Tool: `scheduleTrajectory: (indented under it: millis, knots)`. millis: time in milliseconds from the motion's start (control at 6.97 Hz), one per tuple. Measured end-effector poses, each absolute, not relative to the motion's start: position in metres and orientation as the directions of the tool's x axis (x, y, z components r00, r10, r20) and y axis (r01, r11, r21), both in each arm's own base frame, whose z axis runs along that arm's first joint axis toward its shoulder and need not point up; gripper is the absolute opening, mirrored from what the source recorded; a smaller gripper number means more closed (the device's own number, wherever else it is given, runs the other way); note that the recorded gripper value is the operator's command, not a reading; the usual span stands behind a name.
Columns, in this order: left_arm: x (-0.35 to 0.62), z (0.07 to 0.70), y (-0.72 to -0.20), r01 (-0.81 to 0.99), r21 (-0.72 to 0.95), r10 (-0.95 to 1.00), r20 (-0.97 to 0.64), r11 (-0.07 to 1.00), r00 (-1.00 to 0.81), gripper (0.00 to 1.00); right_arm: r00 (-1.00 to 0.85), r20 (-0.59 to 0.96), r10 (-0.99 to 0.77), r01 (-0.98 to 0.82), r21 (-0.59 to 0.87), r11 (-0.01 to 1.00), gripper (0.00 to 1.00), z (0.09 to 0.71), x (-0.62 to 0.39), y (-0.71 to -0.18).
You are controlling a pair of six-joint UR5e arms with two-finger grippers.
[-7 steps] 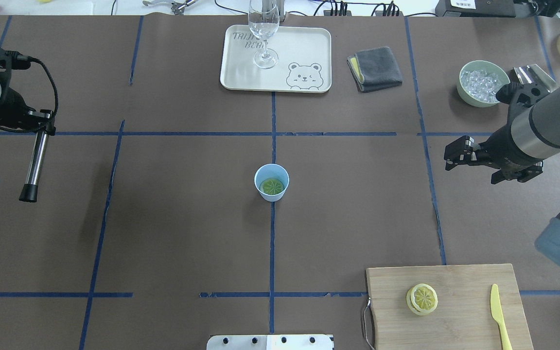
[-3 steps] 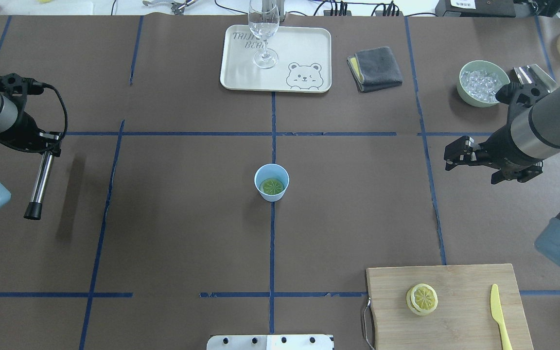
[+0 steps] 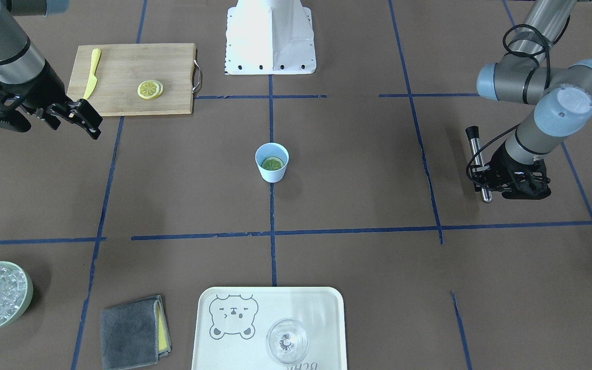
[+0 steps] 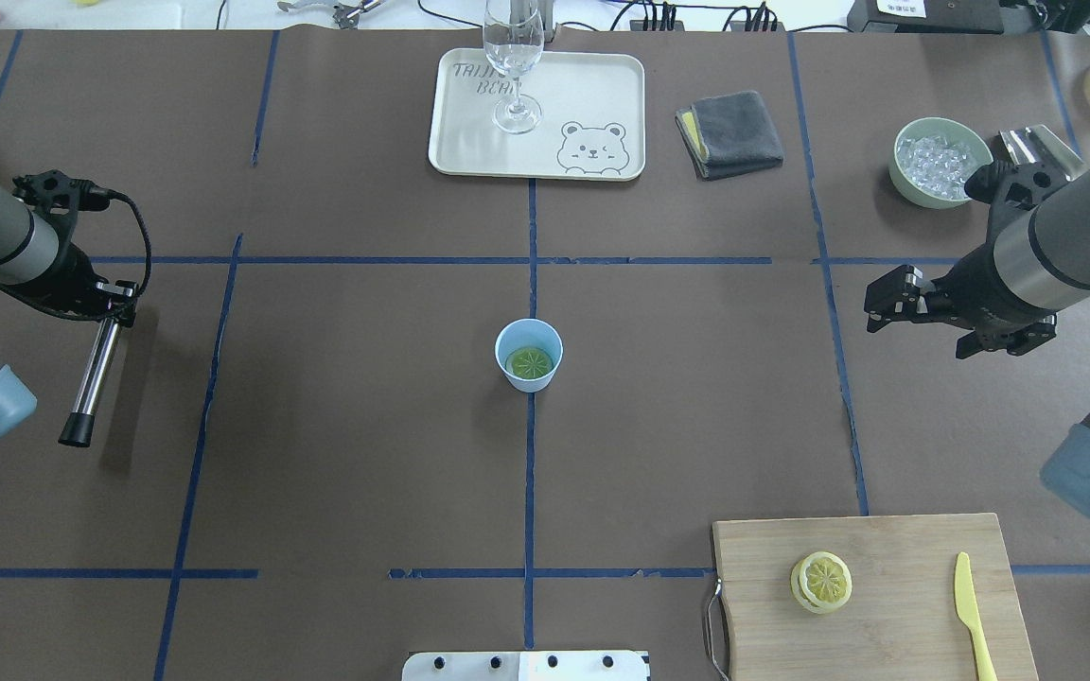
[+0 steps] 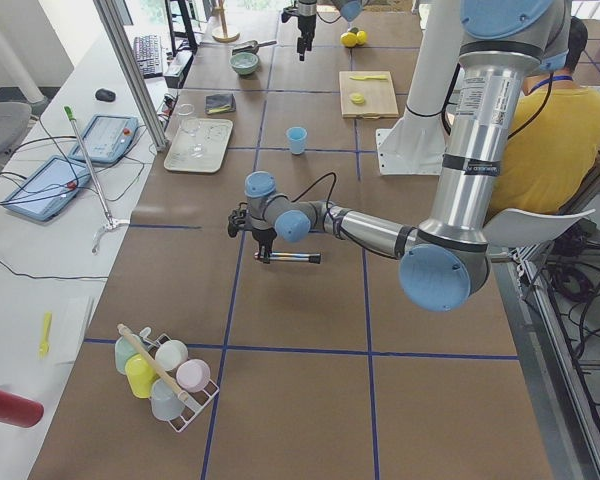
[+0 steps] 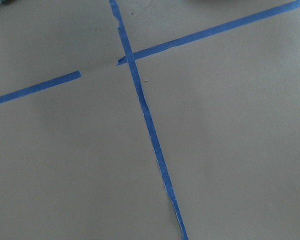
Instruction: Squeeze lemon into cup
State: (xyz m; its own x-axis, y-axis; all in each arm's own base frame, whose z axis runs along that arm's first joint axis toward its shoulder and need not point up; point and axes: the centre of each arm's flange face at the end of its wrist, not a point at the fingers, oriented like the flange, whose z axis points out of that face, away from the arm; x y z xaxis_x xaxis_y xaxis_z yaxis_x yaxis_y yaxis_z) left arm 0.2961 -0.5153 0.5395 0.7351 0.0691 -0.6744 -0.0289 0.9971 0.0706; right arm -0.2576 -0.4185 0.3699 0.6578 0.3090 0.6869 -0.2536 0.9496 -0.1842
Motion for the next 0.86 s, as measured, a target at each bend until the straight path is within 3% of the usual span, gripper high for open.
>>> scheduleTrajectory:
  millis: [287,574,718,861]
  knots:
    - [0.2968,0.5424,-0.5146,-0.027,0.063,0.063,-0.673,0.998,0.737,0.11,0.659,0.686,0.310,-0.254,-0.185,0.949,1.00,0.3706,-0.2575,-0.4183]
    - [0.2976,0.5437,-0.5142,-0.028,0.060,0.061,-0.672,0.998,0.738,0.29,0.659,0.685,0.310,-0.254,-0.185,0.949,1.00,0.3710,-0.2575,-0.4183]
    - [0.2980,0.5440,-0.5140,-0.029,0.060,0.062,-0.671,0.998,0.738,0.49,0.659,0.685,0.310,-0.254,-0.186,0.949,1.00,0.3712,-0.2577,-0.4186]
    - [0.2982,0.5438,-0.5140,-0.031,0.061,0.064,-0.671,0.998,0.738,0.99,0.659,0.685,0.311,-0.254,-0.186,0.949,1.00,0.3715,-0.2580,-0.4188]
